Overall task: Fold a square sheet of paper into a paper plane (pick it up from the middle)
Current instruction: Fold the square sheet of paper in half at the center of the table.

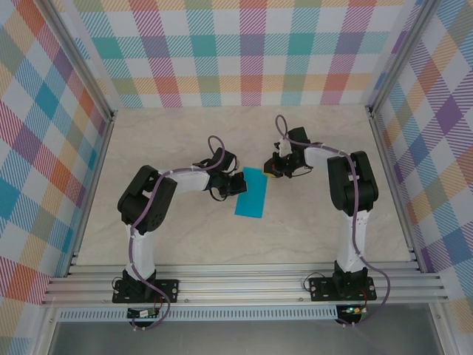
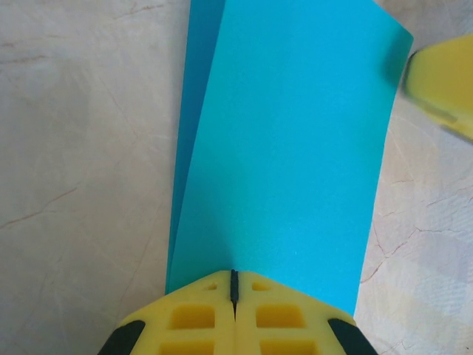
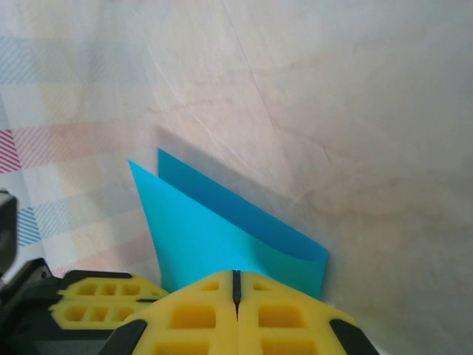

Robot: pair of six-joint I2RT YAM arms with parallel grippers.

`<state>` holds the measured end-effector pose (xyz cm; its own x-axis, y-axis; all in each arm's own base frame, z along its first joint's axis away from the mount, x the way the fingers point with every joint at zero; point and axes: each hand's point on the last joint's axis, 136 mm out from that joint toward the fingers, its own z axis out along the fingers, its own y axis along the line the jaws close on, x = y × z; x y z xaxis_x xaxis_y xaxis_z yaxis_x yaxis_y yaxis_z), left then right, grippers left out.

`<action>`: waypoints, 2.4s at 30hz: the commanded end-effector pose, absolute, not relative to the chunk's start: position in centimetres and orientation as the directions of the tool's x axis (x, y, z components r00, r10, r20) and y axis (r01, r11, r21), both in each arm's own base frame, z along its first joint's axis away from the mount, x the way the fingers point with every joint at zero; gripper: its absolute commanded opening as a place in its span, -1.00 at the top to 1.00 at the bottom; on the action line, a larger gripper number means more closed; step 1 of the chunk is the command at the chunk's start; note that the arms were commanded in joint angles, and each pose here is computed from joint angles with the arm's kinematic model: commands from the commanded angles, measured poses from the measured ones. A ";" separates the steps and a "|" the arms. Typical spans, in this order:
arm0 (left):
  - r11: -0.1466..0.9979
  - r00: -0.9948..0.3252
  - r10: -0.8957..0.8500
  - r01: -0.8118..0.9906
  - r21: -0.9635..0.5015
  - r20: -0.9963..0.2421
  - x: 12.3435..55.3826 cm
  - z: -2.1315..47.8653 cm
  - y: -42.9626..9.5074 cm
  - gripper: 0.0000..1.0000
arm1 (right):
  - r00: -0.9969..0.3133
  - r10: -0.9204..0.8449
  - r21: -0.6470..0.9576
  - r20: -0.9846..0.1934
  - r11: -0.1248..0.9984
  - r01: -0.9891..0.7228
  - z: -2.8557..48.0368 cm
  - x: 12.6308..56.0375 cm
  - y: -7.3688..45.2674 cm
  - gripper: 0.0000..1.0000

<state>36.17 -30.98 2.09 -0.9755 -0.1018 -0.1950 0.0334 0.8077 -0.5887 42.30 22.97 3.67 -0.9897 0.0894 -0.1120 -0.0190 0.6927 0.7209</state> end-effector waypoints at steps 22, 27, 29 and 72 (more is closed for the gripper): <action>0.877 -0.997 -0.055 -0.022 -0.479 -0.054 31.8 -2.9 -28.8 1.00 | -0.989 0.092 0.717 -0.119 0.697 -0.022 5.1 44.1 22.5 1.00; 0.875 -0.997 -0.056 -0.023 -0.484 -0.054 31.8 -2.8 -28.9 1.00 | -0.989 0.093 0.718 -0.110 0.695 -0.015 5.0 44.0 22.5 1.00; 0.875 -0.997 -0.056 -0.022 -0.483 -0.055 31.9 -2.8 -28.9 1.00 | -0.990 0.095 0.708 -0.104 0.706 -0.006 4.3 44.0 22.3 1.00; 0.862 -0.996 -0.058 -0.015 -0.507 -0.068 32.3 -2.1 -29.4 1.00 | -1.000 0.001 0.663 0.017 0.749 0.012 1.2 25.0 25.2 1.00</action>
